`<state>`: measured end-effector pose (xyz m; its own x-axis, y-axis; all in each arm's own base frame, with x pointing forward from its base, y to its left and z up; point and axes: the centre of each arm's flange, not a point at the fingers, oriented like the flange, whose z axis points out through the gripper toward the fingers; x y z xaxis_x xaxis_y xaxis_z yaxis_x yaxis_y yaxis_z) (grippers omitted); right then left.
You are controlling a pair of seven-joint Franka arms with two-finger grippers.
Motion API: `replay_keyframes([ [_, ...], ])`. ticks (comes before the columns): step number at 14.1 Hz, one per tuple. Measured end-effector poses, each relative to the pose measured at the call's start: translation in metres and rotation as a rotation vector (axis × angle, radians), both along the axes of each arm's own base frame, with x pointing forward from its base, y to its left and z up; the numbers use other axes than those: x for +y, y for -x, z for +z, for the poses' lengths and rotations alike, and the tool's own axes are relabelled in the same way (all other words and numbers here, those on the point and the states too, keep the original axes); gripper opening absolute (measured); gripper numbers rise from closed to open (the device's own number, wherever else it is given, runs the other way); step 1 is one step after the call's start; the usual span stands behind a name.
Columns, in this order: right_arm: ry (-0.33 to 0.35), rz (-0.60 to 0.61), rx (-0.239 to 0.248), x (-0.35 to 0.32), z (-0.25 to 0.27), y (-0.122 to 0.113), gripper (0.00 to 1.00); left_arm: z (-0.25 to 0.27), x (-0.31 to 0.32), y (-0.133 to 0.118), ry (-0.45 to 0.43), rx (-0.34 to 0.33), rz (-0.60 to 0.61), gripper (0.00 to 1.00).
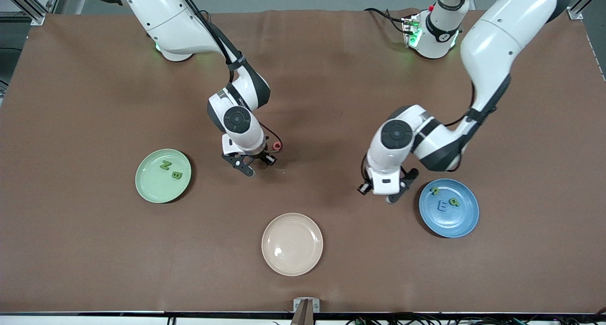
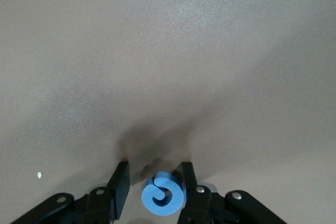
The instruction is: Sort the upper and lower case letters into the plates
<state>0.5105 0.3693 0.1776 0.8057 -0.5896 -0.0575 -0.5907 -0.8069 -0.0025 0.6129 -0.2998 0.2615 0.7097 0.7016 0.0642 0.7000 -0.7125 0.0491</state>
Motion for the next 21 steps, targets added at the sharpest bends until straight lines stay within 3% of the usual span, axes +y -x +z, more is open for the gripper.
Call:
replay_keyframes([
  [5,0.007,-0.007,0.001,0.010,0.000,0.009,0.46,0.010,0.105,-0.040,-0.021,0.009,-0.137,0.27],
  [9,0.013,0.002,0.005,0.017,0.002,0.015,0.34,0.001,0.149,-0.048,-0.033,0.031,-0.213,0.27],
  [13,0.024,-0.003,0.013,0.012,0.002,0.013,0.34,-0.012,0.182,-0.053,-0.033,0.049,-0.234,0.27],
  [15,0.042,0.014,0.023,-0.011,0.006,-0.001,0.34,-0.018,0.187,-0.054,-0.027,0.047,-0.230,0.27],
  [18,0.042,0.084,0.031,-0.081,0.027,-0.043,0.34,-0.022,0.188,-0.055,-0.020,0.040,-0.230,0.31],
  [21,0.034,0.186,0.050,-0.169,0.056,-0.079,0.34,-0.021,0.188,-0.056,-0.020,0.038,-0.230,0.56],
])
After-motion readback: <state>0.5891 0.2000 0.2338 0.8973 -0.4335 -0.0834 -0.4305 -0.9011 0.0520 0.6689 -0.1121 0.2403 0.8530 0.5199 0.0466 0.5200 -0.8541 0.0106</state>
